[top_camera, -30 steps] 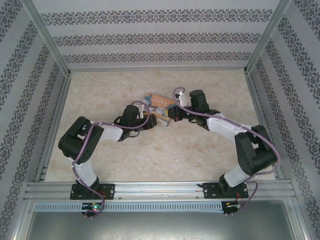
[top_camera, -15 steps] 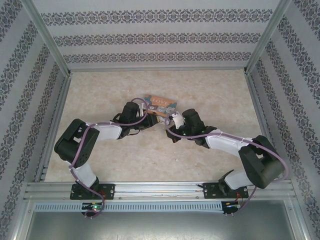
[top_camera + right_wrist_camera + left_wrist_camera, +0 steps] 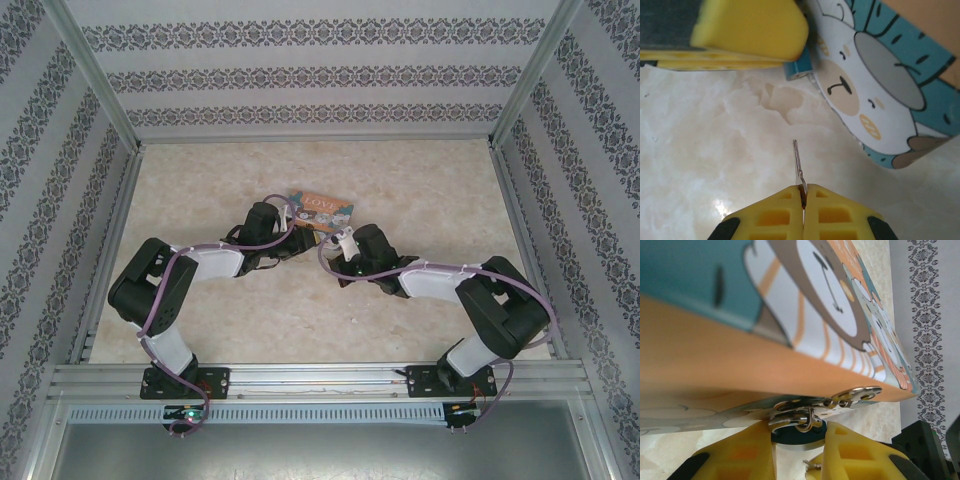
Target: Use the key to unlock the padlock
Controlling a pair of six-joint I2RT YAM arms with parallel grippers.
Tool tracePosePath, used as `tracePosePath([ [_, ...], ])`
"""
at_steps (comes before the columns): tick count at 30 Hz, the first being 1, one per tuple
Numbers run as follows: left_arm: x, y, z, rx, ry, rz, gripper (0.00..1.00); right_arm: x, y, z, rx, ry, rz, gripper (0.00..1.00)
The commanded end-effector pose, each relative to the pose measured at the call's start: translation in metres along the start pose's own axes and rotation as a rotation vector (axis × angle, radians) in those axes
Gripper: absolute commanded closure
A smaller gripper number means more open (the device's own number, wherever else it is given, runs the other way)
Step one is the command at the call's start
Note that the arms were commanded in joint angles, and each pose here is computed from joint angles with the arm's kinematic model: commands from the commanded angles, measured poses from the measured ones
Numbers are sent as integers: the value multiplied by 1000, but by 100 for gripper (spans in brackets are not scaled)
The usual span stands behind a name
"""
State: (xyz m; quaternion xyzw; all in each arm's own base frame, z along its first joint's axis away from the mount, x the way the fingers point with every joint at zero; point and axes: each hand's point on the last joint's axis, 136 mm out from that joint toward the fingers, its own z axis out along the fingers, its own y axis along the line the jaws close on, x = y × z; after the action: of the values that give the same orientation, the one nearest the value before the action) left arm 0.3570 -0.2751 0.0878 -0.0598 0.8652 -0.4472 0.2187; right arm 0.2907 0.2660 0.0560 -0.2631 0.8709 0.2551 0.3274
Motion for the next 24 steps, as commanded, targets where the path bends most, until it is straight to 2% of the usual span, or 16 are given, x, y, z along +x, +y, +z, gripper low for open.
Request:
tracePosePath([
  [1, -6, -28, -4, 62, -4, 31, 78, -21, 0, 4, 24, -58, -29, 100],
  [24, -6, -28, -2, 60, 6, 33, 77, -42, 5, 8, 19, -107, -47, 100],
])
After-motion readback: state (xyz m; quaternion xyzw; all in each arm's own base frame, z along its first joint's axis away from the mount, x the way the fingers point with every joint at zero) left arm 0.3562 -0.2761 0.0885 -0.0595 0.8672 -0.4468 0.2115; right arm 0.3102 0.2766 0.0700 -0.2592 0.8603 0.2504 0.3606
